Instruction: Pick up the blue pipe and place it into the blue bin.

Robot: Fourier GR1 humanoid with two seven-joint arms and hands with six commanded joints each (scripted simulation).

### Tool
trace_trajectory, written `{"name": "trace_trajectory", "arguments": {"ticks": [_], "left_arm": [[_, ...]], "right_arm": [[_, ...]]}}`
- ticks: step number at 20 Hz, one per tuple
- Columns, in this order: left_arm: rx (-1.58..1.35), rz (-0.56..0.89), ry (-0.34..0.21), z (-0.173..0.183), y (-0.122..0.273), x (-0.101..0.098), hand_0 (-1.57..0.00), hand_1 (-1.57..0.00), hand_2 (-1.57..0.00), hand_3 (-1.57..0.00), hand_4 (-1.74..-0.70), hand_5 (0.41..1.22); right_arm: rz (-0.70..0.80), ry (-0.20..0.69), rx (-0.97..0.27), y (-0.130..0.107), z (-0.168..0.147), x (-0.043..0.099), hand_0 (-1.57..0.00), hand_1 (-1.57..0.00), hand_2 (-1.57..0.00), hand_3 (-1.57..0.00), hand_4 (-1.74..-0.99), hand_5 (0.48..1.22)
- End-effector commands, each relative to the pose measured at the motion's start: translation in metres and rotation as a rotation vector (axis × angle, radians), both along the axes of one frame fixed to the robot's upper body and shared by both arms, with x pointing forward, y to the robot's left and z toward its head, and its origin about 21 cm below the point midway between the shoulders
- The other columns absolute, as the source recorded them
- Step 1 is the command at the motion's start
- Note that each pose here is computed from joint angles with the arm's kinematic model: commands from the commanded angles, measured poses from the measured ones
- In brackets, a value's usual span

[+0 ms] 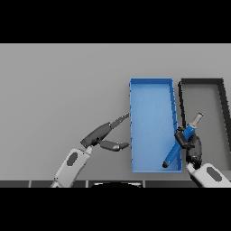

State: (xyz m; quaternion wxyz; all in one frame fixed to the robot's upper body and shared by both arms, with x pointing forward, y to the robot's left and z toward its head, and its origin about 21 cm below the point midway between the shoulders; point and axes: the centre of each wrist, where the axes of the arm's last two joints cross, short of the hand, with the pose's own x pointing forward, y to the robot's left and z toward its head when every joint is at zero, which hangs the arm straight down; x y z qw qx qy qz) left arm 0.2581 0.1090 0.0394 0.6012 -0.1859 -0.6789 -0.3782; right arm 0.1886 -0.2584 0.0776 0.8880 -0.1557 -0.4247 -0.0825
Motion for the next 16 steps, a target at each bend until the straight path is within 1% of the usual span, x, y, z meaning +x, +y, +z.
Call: {"name": "trace_trajectory", "arguments": {"ticks": [1,3,5,6,8,9,10,11,12,13,15,16], "left_arm": [[0.001,0.006,-0.004,0.003,-0.001,0.000,0.00,0.00,0.00,0.00,-0.93,0.496],[0.000,-0.001,-0.002,0.004,-0.001,0.001,0.00,0.00,0.00,0.00,-0.93,0.496],[0.005,0.003,0.004,0.004,-0.002,0.002,0.00,0.00,0.00,0.00,-0.93,0.496],[0.003,-0.001,0.005,0.005,-0.004,0.000,0.00,0.00,0.00,0.00,-0.93,0.496],[0.006,0.004,0.006,0.002,0.004,0.000,0.00,0.00,0.00,0.00,-0.93,0.496],[0.001,0.005,0.003,0.001,0.004,-0.001,0.00,0.00,0.00,0.00,-0.93,0.497],[0.004,0.011,0.012,0.002,-0.001,0.001,0.00,0.00,0.00,0.00,-0.93,0.497],[0.007,0.006,0.012,0.000,0.002,0.000,0.00,0.00,0.00,0.00,-0.93,0.495],[0.006,0.008,0.009,0.002,-0.001,0.000,0.00,0.00,0.00,0.00,-0.93,0.495],[0.010,0.010,0.006,0.001,-0.001,-0.001,0.00,0.00,0.00,0.00,-0.93,0.496],[0.021,0.012,0.013,-0.003,0.000,-0.001,0.00,0.00,0.00,0.00,-0.93,0.496],[0.024,0.005,0.016,-0.008,-0.001,-0.002,0.00,0.00,0.00,0.00,-0.93,0.495]], "right_arm": [[0.049,0.037,-0.008,0.002,0.003,-0.002,-0.23,-0.21,-0.21,-0.06,-1.233,0.913],[0.131,0.082,-0.021,0.008,0.006,-0.002,-0.14,-0.14,-0.13,-0.04,-1.205,0.837],[0.173,0.099,-0.057,0.011,0.006,0.000,-0.09,-0.09,-0.08,-0.02,-1.175,0.788],[0.181,0.106,-0.065,0.012,0.007,-0.003,-0.07,-0.07,-0.07,-0.02,-1.161,0.771],[0.197,0.107,-0.073,0.012,0.007,-0.001,-0.05,-0.04,-0.04,-0.01,-1.125,0.747],[0.200,0.111,-0.075,0.012,0.005,0.001,-0.04,-0.04,-0.03,-0.01,-1.110,0.736],[0.205,0.122,-0.078,0.011,0.006,0.001,-0.03,-0.03,-0.03,-0.01,-1.099,0.725],[0.214,0.120,-0.078,0.014,0.005,0.000,-0.02,-0.02,-0.02,-0.01,-1.095,0.718],[0.220,0.130,-0.089,0.013,0.005,0.003,-0.02,-0.02,-0.02,0.00,-1.084,0.714],[0.245,0.119,-0.089,0.015,0.003,0.000,-0.02,-0.02,-0.02,0.00,-1.084,0.713],[0.247,0.134,-0.093,0.013,0.006,0.003,-0.02,-0.02,-0.02,0.00,-1.084,0.711],[0.249,0.126,-0.084,0.013,0.004,0.001,-0.02,-0.02,-0.02,0.00,-1.084,0.714]]}}
